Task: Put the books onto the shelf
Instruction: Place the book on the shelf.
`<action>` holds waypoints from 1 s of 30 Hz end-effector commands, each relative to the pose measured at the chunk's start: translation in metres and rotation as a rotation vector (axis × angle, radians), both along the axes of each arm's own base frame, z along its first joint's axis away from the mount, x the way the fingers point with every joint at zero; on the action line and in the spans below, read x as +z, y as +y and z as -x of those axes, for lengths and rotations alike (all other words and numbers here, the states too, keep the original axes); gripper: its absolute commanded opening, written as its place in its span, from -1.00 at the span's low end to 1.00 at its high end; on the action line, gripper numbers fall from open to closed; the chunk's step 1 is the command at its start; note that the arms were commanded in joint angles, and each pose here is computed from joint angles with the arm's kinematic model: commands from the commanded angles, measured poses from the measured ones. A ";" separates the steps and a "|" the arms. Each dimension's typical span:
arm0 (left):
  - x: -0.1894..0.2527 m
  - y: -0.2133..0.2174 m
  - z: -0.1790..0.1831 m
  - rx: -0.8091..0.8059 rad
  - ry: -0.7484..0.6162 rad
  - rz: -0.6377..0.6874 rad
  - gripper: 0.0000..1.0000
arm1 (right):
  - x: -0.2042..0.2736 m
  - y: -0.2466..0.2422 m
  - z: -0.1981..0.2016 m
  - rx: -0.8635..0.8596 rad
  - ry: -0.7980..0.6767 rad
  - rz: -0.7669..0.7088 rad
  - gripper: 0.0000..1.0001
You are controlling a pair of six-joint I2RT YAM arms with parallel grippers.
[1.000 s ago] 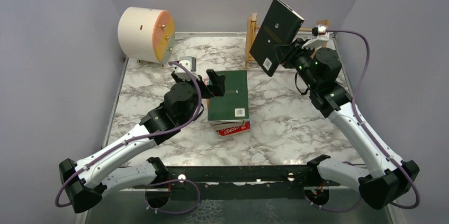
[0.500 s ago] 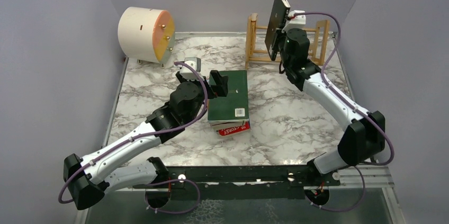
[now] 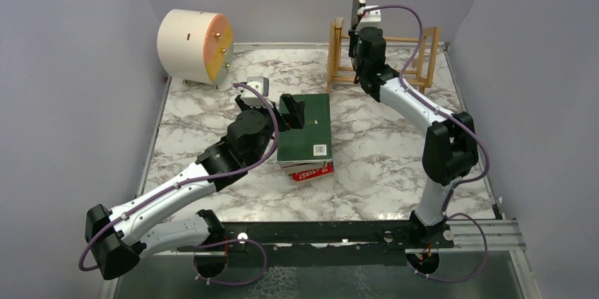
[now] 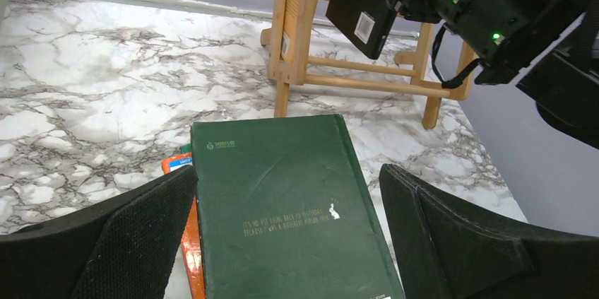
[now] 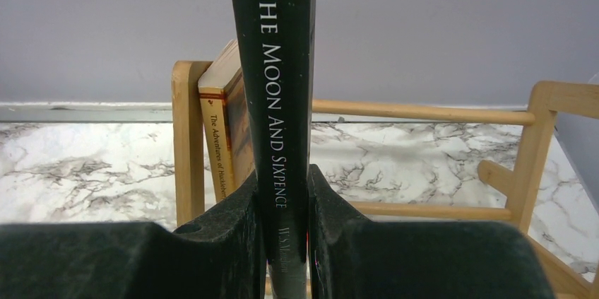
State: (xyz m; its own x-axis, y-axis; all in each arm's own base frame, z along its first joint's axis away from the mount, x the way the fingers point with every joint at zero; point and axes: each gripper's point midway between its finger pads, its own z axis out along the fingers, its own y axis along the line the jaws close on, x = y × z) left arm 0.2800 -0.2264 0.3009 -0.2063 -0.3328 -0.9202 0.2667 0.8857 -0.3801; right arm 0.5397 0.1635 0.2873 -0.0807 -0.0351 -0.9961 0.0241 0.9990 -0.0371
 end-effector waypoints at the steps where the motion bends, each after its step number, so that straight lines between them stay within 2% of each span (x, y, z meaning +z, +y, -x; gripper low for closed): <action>1: 0.004 0.005 -0.003 0.024 -0.022 -0.008 0.98 | 0.054 0.002 -0.019 -0.031 -0.173 -0.047 -0.99; 11: 0.002 0.010 -0.003 0.042 -0.019 -0.015 0.98 | 0.017 0.020 -0.048 -0.008 -0.083 -0.022 -0.99; 30: 0.001 0.014 -0.002 0.052 -0.017 -0.021 0.98 | -0.037 0.045 -0.062 0.072 0.047 -0.051 -0.99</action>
